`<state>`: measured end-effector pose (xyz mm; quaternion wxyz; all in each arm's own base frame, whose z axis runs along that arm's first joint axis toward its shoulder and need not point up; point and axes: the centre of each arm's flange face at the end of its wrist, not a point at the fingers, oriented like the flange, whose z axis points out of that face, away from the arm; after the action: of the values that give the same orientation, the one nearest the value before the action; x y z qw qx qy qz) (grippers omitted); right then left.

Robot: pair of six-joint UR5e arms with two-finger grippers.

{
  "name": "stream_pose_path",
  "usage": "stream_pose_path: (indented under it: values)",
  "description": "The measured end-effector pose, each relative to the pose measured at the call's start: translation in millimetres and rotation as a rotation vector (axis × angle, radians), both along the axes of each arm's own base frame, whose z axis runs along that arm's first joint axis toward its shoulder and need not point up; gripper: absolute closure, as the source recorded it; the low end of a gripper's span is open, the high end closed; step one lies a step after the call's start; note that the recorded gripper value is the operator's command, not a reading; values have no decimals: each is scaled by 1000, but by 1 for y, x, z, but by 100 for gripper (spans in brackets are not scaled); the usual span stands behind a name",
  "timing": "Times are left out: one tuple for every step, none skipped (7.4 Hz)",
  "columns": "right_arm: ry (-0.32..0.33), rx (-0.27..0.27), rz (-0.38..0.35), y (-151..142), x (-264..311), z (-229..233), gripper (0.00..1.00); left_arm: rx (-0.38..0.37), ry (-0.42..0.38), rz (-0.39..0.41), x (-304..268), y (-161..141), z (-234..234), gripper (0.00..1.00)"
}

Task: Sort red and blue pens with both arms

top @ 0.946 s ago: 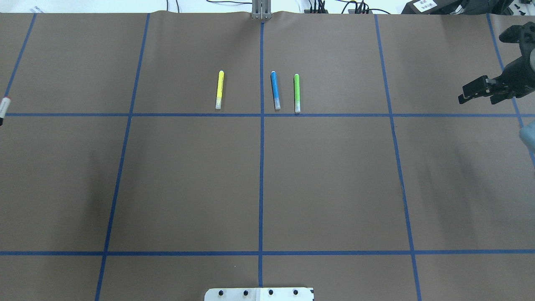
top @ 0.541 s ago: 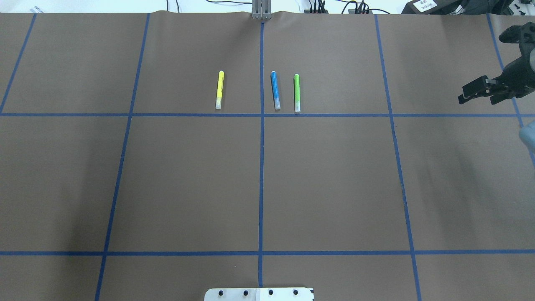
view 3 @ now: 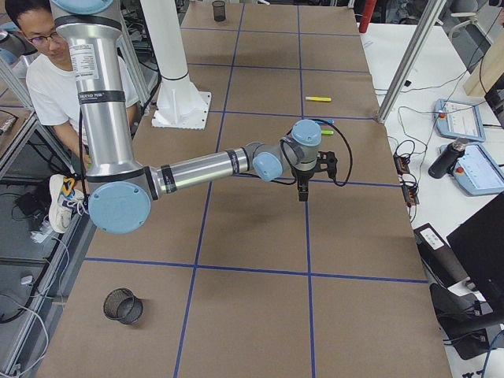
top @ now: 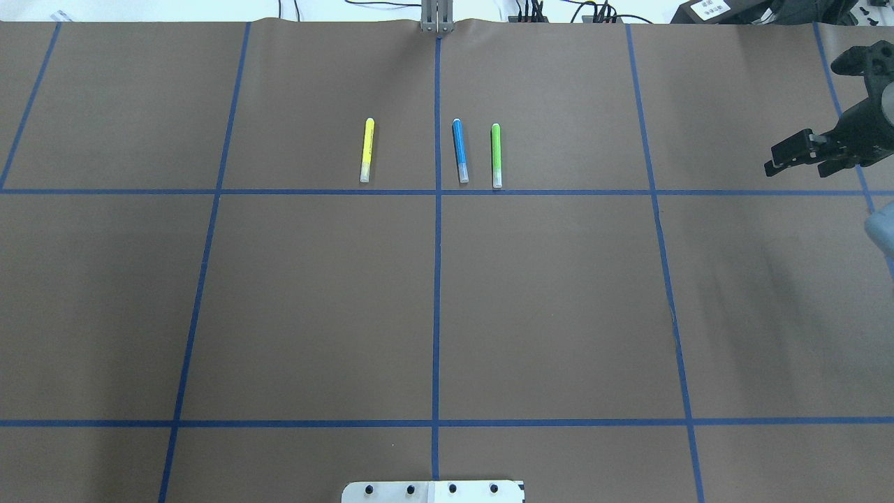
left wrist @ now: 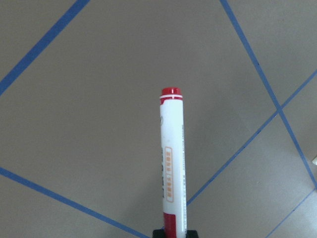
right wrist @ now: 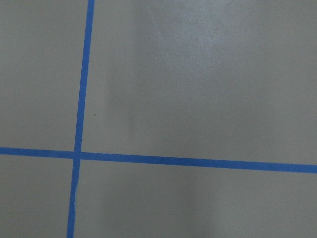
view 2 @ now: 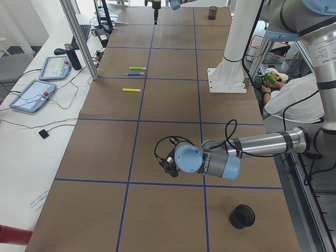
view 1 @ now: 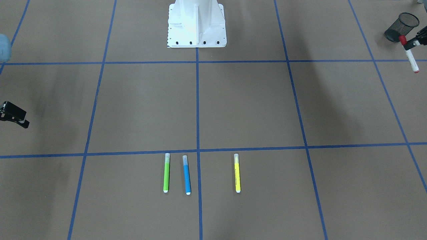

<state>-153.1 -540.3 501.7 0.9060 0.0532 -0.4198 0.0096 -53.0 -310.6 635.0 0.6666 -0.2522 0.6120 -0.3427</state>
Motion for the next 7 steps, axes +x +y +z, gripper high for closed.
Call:
stream_pose_path:
  values:
    - [-1, -10, 4, 1, -3, 0, 0, -49, 29, -41, -11, 24, 13, 100]
    - [-1, -14, 5, 1, -4, 0, 0, -93, 52, -67, -17, 43, 26, 100]
    - [0, -16, 4, 1, -6, 1, 0, -124, 66, -78, -18, 56, 37, 100]
    - [1, -17, 2, 2, -8, 1, 0, -143, 72, -82, -18, 63, 45, 100]
    - [2, -18, 0, 2, -9, 1, 0, -160, 75, -82, -17, 67, 53, 100]
    - [2, -19, -1, 2, -10, 2, 0, -180, 78, -84, -17, 72, 61, 100]
    - [3, -20, -1, 2, -10, 2, 0, -190, 76, -86, -17, 75, 68, 100]
